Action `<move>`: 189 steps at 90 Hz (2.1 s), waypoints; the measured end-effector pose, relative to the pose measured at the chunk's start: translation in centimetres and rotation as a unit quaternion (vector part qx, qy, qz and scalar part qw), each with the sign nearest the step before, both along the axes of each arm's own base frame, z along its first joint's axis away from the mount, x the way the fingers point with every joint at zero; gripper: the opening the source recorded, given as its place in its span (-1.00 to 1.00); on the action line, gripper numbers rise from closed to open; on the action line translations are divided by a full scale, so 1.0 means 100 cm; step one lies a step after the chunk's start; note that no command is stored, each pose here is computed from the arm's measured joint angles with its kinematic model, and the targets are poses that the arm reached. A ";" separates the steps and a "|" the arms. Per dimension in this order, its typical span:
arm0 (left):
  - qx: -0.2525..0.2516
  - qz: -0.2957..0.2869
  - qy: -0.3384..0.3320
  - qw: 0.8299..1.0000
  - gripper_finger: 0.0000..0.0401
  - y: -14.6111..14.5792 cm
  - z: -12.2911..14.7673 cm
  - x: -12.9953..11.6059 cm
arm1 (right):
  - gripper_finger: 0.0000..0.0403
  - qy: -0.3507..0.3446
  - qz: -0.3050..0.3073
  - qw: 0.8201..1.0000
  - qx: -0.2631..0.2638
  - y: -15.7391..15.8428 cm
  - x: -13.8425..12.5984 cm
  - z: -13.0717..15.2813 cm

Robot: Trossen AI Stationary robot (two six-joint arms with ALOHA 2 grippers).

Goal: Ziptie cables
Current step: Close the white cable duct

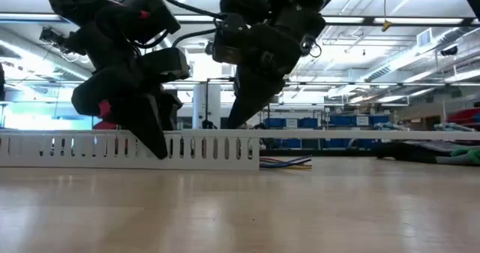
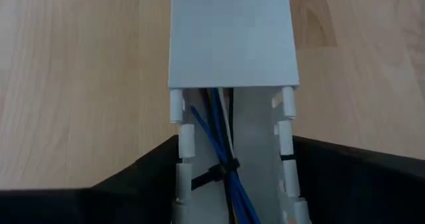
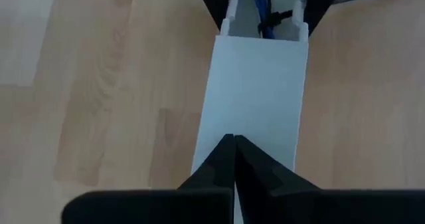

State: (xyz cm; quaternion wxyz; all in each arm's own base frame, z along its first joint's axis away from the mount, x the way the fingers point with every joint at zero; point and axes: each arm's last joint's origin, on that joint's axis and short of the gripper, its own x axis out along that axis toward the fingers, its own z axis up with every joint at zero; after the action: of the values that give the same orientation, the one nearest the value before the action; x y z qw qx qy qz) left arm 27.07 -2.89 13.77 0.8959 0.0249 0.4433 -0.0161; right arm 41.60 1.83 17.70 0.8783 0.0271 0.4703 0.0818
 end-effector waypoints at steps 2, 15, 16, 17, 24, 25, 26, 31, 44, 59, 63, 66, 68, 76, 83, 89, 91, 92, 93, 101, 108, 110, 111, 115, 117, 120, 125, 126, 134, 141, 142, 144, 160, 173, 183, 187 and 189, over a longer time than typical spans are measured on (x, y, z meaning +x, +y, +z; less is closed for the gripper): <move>0.000 0.000 0.000 1.000 0.17 0.000 0.000 0.000 | -1.00 0.000 0.000 1.000 -0.001 0.000 0.000 0.000; 0.007 0.006 -0.006 1.000 0.17 0.000 0.000 0.001 | -1.00 0.007 -0.005 1.000 -0.006 0.000 -0.001 0.000; 0.008 0.007 -0.006 1.000 0.17 0.000 0.001 0.001 | -1.00 0.008 -0.006 1.000 -0.007 0.000 -0.001 0.000; 0.009 0.007 -0.007 1.000 0.17 0.000 0.001 0.001 | -1.00 0.008 -0.008 1.000 -0.008 -0.001 -0.001 0.000; 0.012 0.010 -0.007 1.000 0.17 0.001 0.001 0.001 | -1.00 0.012 -0.010 1.000 -0.010 -0.001 -0.002 -0.001; 0.012 0.010 -0.007 1.000 0.18 0.001 0.001 0.001 | -1.00 0.012 -0.010 1.000 -0.010 -0.001 -0.002 -0.001; 0.012 0.010 -0.007 1.000 0.18 0.000 0.001 0.001 | -1.00 0.012 -0.010 1.000 -0.010 -0.001 -0.002 -0.001; 0.013 0.011 -0.008 1.000 0.20 0.000 0.001 0.001 | -1.00 0.013 -0.010 1.000 -0.011 -0.001 -0.002 -0.001; 0.021 0.014 -0.016 1.000 0.29 0.000 0.001 0.002 | -1.00 0.016 -0.012 1.000 -0.012 -0.001 -0.003 -0.001; 0.026 0.019 -0.042 0.999 0.42 -0.002 0.006 0.006 | -1.00 0.014 -0.012 1.000 -0.013 -0.001 -0.002 -0.001; 0.025 0.017 -0.046 0.998 0.43 -0.002 0.006 0.007 | -1.00 0.015 -0.012 1.000 -0.013 -0.001 -0.002 -0.001; 0.025 0.016 -0.046 0.998 0.44 -0.003 0.006 0.007 | -1.00 0.015 -0.012 1.000 -0.013 -0.001 -0.002 -0.001; 0.025 0.015 -0.044 0.999 0.45 -0.003 0.006 0.006 | -1.00 0.015 -0.012 1.000 -0.013 -0.001 -0.002 -0.002; 0.025 0.014 -0.028 0.999 0.45 -0.004 0.004 0.004 | -1.00 0.016 -0.012 1.000 -0.012 -0.001 -0.002 -0.002; 0.025 0.015 -0.020 0.999 0.45 -0.004 0.003 0.003 | -1.00 0.016 -0.012 1.000 -0.012 -0.001 -0.002 -0.001; 0.024 0.015 -0.020 0.999 0.45 -0.004 0.003 0.003 | -1.00 0.017 -0.011 1.000 -0.011 -0.001 -0.002 -0.001; 0.024 0.015 -0.021 0.999 0.45 -0.004 0.003 0.003 | -1.00 0.017 -0.011 1.000 -0.011 -0.001 -0.002 -0.001; 0.023 0.015 -0.022 0.999 0.45 -0.004 0.003 0.003 | -1.00 0.017 -0.011 1.000 -0.011 -0.001 -0.002 -0.001; 0.023 0.015 -0.023 0.999 0.45 -0.004 0.003 0.003 | -1.00 0.017 -0.011 1.000 -0.011 -0.001 -0.002 -0.001; 0.024 0.012 -0.026 0.999 0.45 -0.004 0.004 0.003 | -1.00 0.017 -0.011 1.000 -0.010 -0.001 -0.002 -0.001; 0.024 0.012 -0.025 0.999 0.42 -0.004 0.004 0.003 | -1.00 0.017 -0.011 1.000 -0.010 -0.001 -0.002 -0.001; 0.024 0.012 -0.025 0.999 0.41 -0.004 0.004 0.003 | -1.00 0.017 -0.011 1.000 -0.010 -0.001 -0.002 -0.001; 0.024 0.012 -0.025 0.999 0.40 -0.004 0.004 0.003 | -1.00 0.017 -0.011 1.000 -0.010 -0.001 -0.002 -0.001; 0.024 0.012 -0.025 0.999 0.37 -0.004 0.003 0.003 | -1.00 0.017 -0.011 1.000 -0.010 -0.001 -0.002 -0.001; 0.024 0.012 -0.025 0.999 0.35 -0.004 0.003 0.003 | -1.00 0.017 -0.010 1.000 -0.010 -0.001 -0.002 -0.001; 0.024 0.012 -0.025 0.999 0.32 -0.004 0.003 0.003 | -1.00 0.017 -0.010 1.000 -0.010 -0.001 -0.002 -0.001; 0.024 0.012 -0.024 0.999 0.27 -0.004 0.003 0.003 | -1.00 0.017 -0.010 1.000 -0.010 -0.001 -0.002 -0.001; 0.024 0.012 -0.025 0.999 0.26 -0.004 0.003 0.003 | -1.00 0.017 -0.010 1.000 -0.009 -0.001 -0.002 -0.001; 0.023 0.011 -0.025 0.999 0.20 -0.004 0.003 0.003 | -1.00 0.016 -0.009 1.000 -0.005 -0.002 -0.002 -0.001; 0.022 0.011 -0.025 0.999 0.18 -0.004 0.003 0.003 | -1.00 0.013 -0.004 1.000 0.003 -0.002 -0.002 -0.001; 0.021 0.011 -0.025 0.999 0.18 -0.004 0.003 0.003 | -1.00 0.012 -0.004 1.000 0.003 -0.002 -0.002 -0.001; 0.021 0.010 -0.025 0.999 0.18 -0.004 0.003 0.003 | -1.00 0.010 -0.003 1.000 0.004 -0.002 -0.001 -0.001; 0.018 0.008 -0.025 0.999 0.17 -0.005 0.003 0.003 | -1.00 -0.006 0.003 1.000 0.013 -0.003 0.003 -0.002; 0.013 0.015 -0.026 0.999 0.17 -0.005 0.003 0.003 | -1.00 -0.011 0.011 1.000 0.026 -0.006 0.007 -0.011; 0.012 0.014 -0.026 0.999 0.21 -0.006 0.003 0.003 | -1.00 -0.009 0.012 1.000 0.024 -0.006 0.008 -0.012; 0.013 0.013 -0.026 1.000 0.25 -0.007 0.003 0.003 | -1.00 -0.008 0.012 1.000 0.024 -0.007 0.008 -0.012; 0.013 0.013 -0.025 1.000 0.26 -0.007 0.003 0.002 | -1.00 -0.007 0.012 1.000 0.024 -0.006 0.007 -0.012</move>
State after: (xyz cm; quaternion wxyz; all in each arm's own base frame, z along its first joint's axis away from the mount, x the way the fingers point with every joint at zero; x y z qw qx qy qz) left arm 27.32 -3.56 14.08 0.9062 0.0313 0.4217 0.0023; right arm 42.34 1.19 16.48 0.8798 0.0416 0.4621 0.1035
